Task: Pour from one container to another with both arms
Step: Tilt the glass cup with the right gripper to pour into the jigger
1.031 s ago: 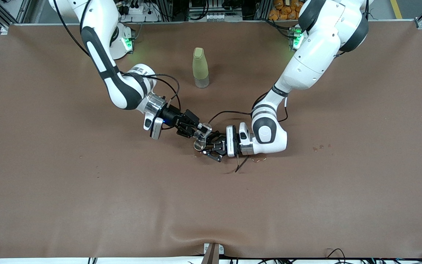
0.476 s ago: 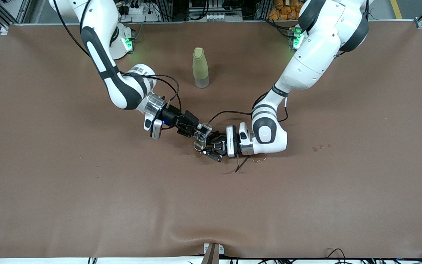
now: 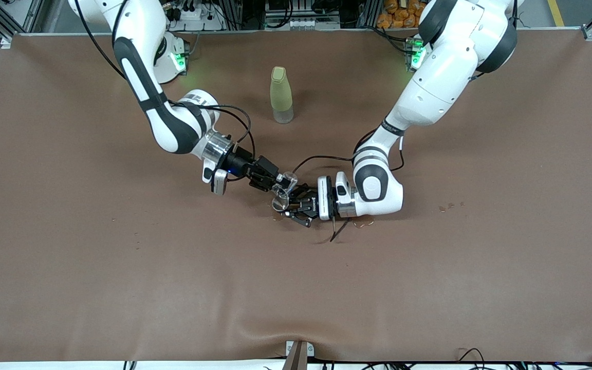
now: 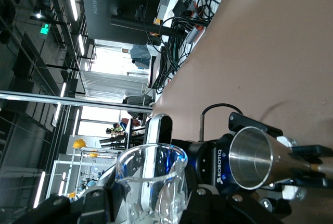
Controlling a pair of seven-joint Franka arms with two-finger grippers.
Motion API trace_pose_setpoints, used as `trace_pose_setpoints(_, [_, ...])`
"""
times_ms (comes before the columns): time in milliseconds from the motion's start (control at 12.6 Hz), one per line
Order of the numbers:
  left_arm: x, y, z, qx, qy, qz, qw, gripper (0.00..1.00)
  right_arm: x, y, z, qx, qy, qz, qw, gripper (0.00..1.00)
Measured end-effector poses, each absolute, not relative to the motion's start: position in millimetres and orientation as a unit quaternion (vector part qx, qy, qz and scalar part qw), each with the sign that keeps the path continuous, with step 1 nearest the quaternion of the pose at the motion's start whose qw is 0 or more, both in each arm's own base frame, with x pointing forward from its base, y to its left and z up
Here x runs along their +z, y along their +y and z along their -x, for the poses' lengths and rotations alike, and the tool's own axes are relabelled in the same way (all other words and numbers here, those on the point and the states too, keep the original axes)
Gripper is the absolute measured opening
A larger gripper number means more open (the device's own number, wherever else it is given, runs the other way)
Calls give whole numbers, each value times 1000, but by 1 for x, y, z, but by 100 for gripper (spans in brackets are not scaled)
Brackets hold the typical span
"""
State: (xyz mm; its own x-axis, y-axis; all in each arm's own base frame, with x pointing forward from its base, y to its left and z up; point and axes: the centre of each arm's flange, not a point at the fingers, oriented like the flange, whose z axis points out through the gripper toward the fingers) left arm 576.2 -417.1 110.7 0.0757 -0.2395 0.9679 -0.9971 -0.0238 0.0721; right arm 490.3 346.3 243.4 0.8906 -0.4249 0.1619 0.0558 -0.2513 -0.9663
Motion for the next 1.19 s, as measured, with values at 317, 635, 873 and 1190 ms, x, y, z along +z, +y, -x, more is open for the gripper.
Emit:
trace_pose_setpoints(317, [111, -416, -578, 422, -534, -579, 449, 22, 243, 346, -491, -188, 136, 763, 604, 50])
trace_pose_setpoints(635, [112, -415, -579, 423, -534, -579, 449, 22, 243, 345, -491, -184, 143, 761, 605, 50])
trace_pose_setpoints(873, [112, -415, -579, 423, -534, -579, 449, 22, 243, 345, -491, -174, 156, 759, 608, 50])
trace_pose_setpoints(1190, [112, -414, -580, 423, -533, -579, 448, 22, 243, 345, -492, -156, 179, 754, 613, 50])
